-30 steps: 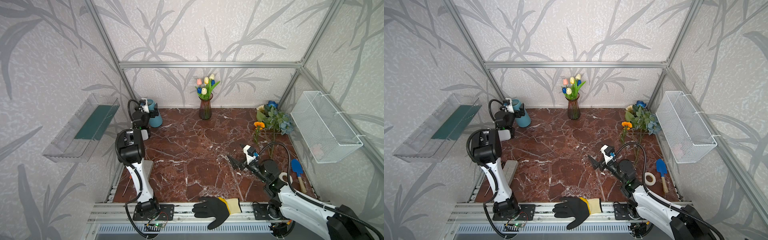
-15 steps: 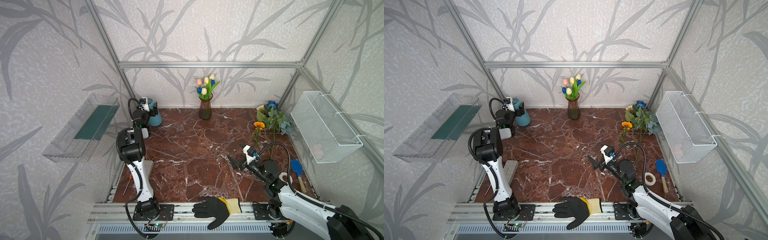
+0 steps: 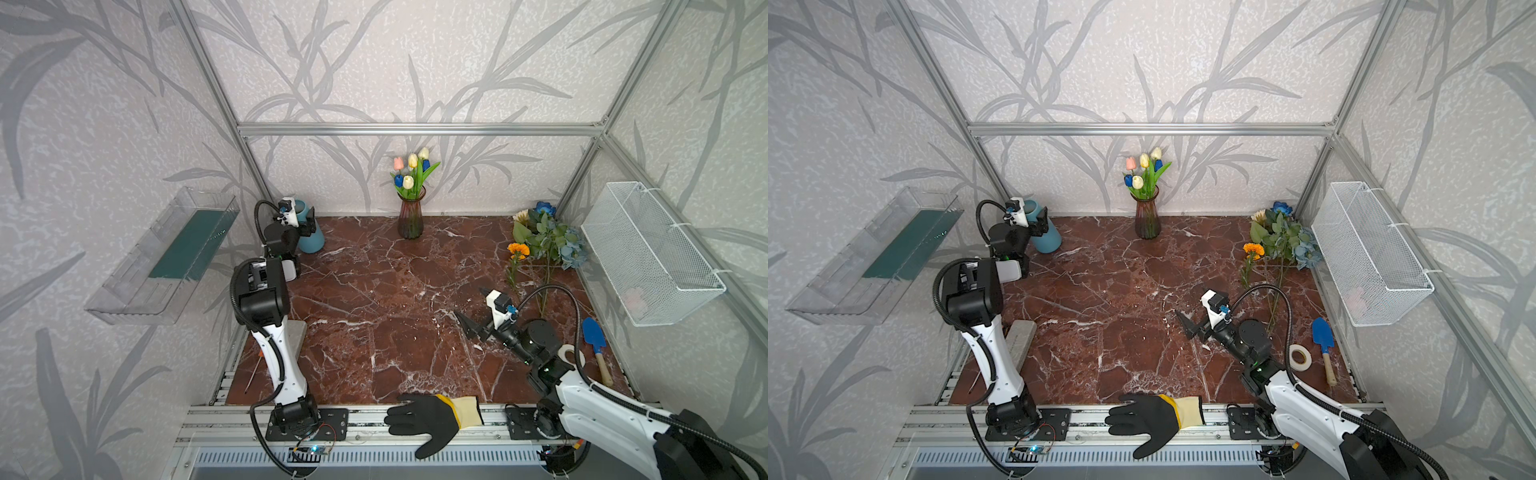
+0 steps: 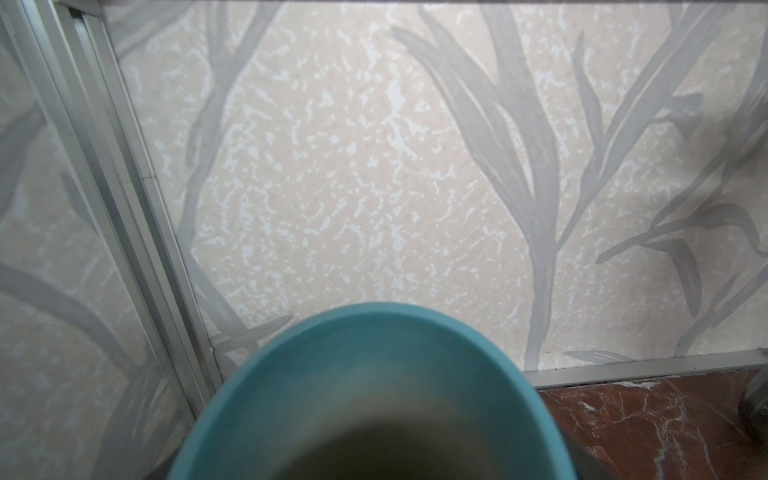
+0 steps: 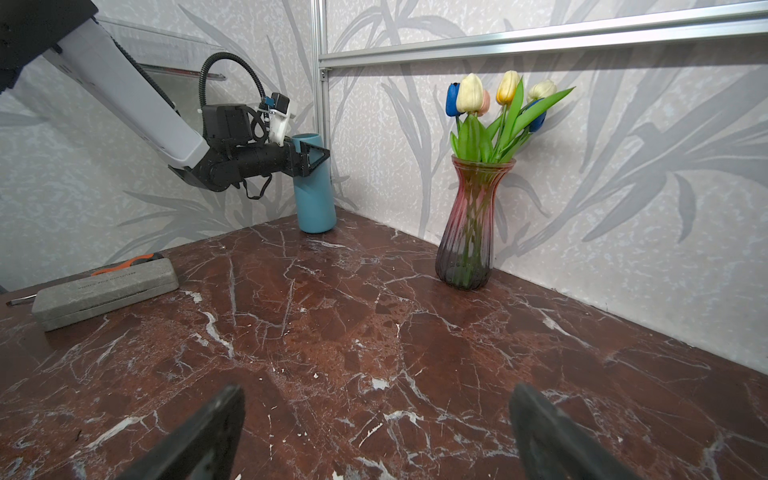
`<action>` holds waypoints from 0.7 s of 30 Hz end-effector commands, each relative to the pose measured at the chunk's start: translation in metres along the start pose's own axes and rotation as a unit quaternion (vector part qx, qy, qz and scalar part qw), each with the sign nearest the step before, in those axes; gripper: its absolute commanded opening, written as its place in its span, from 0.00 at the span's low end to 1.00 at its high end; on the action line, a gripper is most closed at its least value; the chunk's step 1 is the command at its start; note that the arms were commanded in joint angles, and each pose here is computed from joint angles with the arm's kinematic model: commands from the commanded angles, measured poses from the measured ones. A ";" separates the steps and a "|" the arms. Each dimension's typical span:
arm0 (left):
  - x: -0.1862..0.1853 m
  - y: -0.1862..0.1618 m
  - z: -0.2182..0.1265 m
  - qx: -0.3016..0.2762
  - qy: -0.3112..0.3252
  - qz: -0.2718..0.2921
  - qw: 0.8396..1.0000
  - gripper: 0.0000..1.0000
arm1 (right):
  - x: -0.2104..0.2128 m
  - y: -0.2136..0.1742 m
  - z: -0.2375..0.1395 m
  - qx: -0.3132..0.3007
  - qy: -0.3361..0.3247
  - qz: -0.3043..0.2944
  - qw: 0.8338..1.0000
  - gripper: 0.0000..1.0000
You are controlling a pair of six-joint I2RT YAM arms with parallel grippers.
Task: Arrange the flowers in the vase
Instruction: 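Lower the left gripper onto the teal vase rim and close, then carry the teal vase forward with the left gripper while the right reaches the orange flower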
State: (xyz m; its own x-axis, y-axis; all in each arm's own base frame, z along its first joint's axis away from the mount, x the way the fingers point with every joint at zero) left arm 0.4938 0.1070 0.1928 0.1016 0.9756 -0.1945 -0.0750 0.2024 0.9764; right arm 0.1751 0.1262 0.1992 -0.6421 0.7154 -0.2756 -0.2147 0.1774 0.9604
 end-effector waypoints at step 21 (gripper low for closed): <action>-0.234 0.019 -0.099 0.016 -0.233 0.014 0.972 0.00 | -0.036 0.042 0.022 0.005 -0.132 0.038 0.991 0.99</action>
State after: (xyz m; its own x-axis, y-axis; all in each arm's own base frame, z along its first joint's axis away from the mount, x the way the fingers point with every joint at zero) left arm 0.3882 -0.0926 0.2013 0.4384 0.8811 -0.1771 0.1120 0.1419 0.9835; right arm 0.1920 0.1271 0.2165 -0.5584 0.7952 -0.2363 -0.1652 0.1726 0.9710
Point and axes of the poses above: each gripper's point midway between its finger pads, its own z axis out along the fingers, its own x axis along the line the jaws close on, y = z × x, the point moved 10 cm from there along -z, back along the fingers, and after that the axes turned 14 degrees about -z, right-handed, at the moved point
